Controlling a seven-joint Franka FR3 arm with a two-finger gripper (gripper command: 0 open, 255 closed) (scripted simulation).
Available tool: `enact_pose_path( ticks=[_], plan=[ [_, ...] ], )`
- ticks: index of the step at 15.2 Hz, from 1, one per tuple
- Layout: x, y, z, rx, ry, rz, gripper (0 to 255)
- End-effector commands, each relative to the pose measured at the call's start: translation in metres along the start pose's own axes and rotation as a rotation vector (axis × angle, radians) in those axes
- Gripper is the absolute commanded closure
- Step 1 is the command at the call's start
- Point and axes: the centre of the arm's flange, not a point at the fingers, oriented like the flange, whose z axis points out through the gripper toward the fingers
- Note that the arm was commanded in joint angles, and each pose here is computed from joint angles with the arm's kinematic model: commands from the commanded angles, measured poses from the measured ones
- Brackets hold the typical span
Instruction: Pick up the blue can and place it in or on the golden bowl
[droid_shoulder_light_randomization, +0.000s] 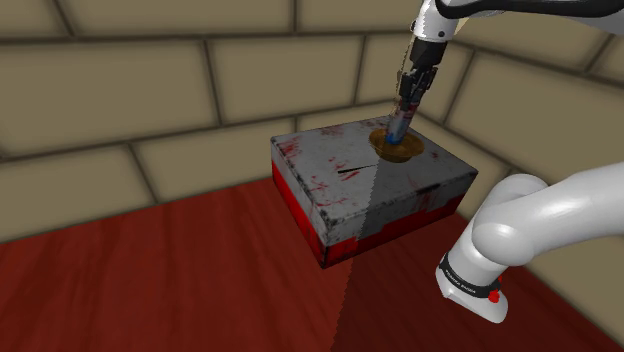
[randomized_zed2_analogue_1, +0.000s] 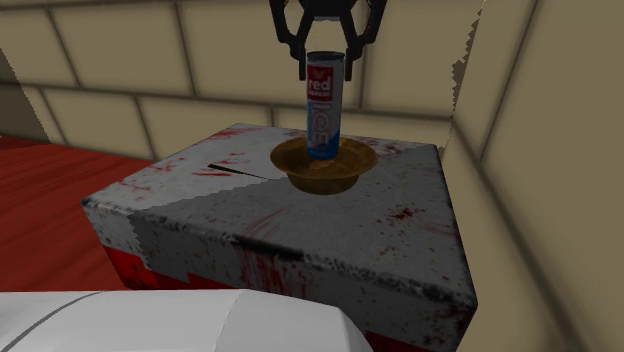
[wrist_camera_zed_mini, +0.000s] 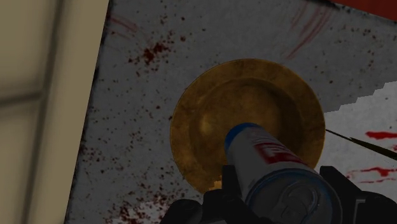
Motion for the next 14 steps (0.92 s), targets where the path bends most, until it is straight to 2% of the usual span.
enact_pose_path(
  ticks=[1,2,7,11,14],
  plan=[
    [0.0,0.0,0.0,0.0,0.0,0.0,255],
    [0.0,0.0,0.0,0.0,0.0,0.0,0],
    [0.0,0.0,0.0,0.0,0.0,0.0,0],
    [0.0,0.0,-0.05,0.0,0.0,0.0,0],
    [0.0,0.0,-0.05,0.0,0.0,0.0,0]
  ],
)
